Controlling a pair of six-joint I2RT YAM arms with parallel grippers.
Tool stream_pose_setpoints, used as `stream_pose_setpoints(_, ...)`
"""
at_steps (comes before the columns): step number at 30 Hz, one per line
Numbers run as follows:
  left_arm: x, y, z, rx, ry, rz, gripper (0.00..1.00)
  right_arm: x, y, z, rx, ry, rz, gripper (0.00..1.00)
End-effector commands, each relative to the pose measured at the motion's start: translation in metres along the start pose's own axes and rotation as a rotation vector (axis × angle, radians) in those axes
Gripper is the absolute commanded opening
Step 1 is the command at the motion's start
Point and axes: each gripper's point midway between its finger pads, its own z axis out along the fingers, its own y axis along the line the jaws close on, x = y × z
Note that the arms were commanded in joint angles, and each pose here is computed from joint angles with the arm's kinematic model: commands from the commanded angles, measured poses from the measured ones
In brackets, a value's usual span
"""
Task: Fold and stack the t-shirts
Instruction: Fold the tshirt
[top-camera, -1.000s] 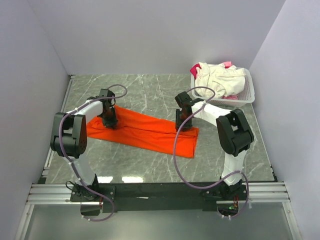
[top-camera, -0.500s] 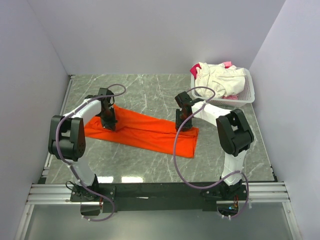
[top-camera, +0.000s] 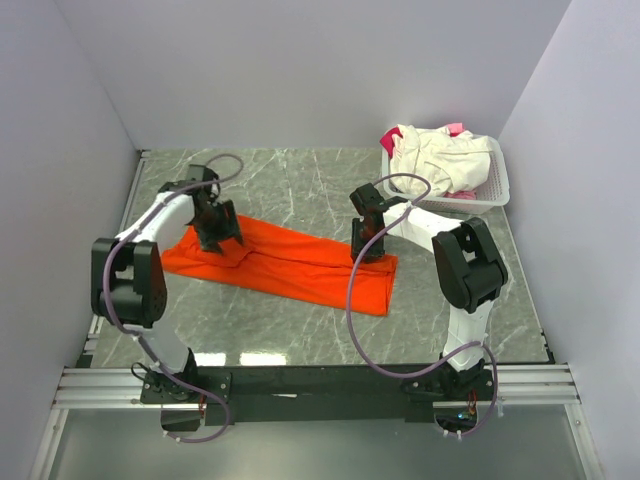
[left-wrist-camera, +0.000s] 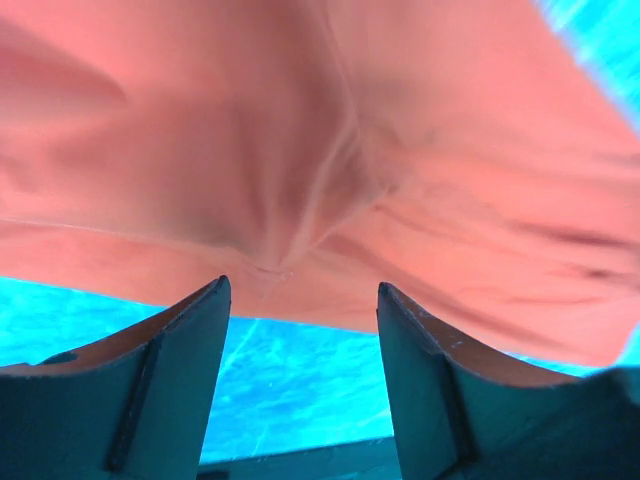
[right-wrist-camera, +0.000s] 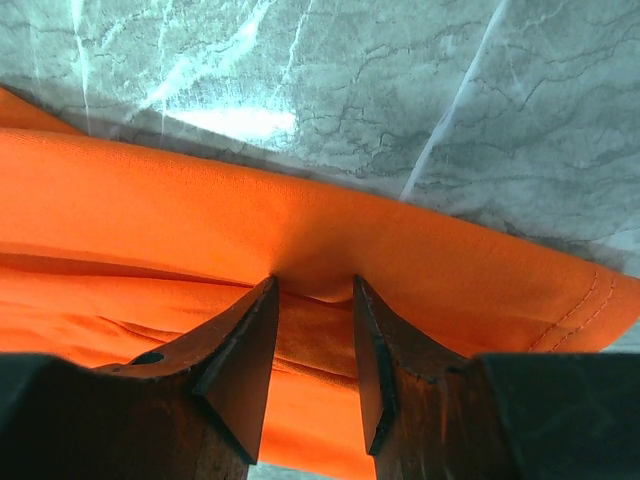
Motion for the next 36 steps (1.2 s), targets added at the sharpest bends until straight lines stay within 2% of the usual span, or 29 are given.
stream_pose_setpoints(1, -0.044, -0.005, -0.046, 0.102, -0.177, -0.042, 0.66, -0.004, -0.004, -0.003, 0.014, -0.019, 0.007, 0.43)
stream_pose_setpoints(5, -0.062, 0.048, -0.055, 0.080, -0.245, -0.131, 0.61, -0.005, -0.004, -0.003, 0.016, -0.023, 0.002, 0.43)
stream_pose_setpoints(11, -0.055, 0.097, -0.032, -0.017, -0.197, -0.151, 0.56, -0.009, -0.007, -0.004, 0.019, -0.025, 0.002, 0.43)
stream_pose_setpoints(24, -0.067, 0.132, -0.003, -0.175, -0.195, -0.181, 0.43, -0.012, -0.012, -0.004, 0.028, -0.017, 0.007, 0.43)
stream_pose_setpoints(36, -0.070, 0.138, 0.017, -0.184, -0.174, -0.184, 0.41, -0.011, -0.013, 0.000, 0.030, -0.004, 0.017, 0.43)
